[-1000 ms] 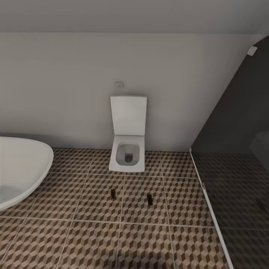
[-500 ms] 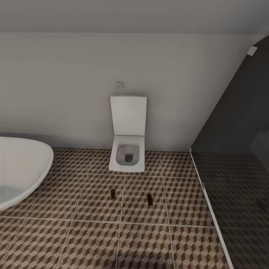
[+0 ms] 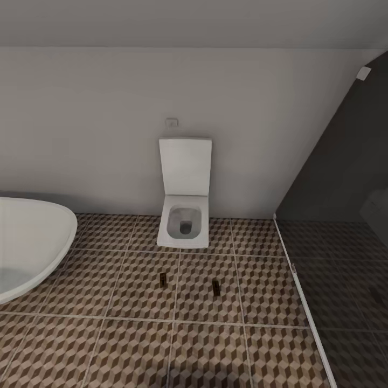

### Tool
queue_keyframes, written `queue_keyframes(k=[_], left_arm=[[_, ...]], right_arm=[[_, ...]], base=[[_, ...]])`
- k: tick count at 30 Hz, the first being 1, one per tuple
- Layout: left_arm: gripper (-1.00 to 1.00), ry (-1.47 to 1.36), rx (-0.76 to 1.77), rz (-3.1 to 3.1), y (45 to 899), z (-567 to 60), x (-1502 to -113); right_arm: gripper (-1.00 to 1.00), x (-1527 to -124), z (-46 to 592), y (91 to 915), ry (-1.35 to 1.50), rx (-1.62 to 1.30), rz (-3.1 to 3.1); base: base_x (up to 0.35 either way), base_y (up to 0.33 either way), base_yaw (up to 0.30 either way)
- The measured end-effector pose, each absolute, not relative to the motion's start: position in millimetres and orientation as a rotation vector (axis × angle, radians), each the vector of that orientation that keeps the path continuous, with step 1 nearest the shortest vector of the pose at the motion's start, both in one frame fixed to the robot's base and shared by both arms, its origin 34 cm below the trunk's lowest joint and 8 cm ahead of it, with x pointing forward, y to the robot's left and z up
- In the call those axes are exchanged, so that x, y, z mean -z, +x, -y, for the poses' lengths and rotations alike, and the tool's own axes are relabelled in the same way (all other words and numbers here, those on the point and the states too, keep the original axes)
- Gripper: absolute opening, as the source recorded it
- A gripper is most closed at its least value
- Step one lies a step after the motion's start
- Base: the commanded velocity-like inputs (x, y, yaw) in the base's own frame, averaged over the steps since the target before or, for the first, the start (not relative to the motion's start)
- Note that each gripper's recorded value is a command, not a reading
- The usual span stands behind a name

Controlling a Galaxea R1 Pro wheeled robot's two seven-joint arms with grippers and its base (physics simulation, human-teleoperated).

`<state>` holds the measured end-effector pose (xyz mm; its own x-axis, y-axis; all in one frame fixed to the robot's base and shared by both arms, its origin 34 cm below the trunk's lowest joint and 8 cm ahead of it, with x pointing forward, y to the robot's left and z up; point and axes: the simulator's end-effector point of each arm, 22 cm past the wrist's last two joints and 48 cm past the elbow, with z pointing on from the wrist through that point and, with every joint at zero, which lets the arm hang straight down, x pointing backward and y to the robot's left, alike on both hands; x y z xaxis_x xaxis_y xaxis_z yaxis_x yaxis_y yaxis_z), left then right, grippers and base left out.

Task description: Take the four mousetraps from the cabinet in the bathroom and place them on the bathroom floor. Make sure all four end up on the same floor surface, and ensure that at least two of them are either under or directly next to the same bathroom sink.

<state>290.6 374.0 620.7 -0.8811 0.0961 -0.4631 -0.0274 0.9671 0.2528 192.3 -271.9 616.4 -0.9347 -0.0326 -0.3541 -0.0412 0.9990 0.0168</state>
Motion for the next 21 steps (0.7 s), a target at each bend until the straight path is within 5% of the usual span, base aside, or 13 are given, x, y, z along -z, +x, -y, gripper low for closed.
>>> queue_keyframes(k=[21], left_arm=[[1.0,0.049,-0.347,-2.627,290.6,-373.9,-620.7]], right_arm=[[1.0,-616.4,271.9,192.3,-0.053,-0.034,-2.779]], base=[[0.0,0.0,0.0]])
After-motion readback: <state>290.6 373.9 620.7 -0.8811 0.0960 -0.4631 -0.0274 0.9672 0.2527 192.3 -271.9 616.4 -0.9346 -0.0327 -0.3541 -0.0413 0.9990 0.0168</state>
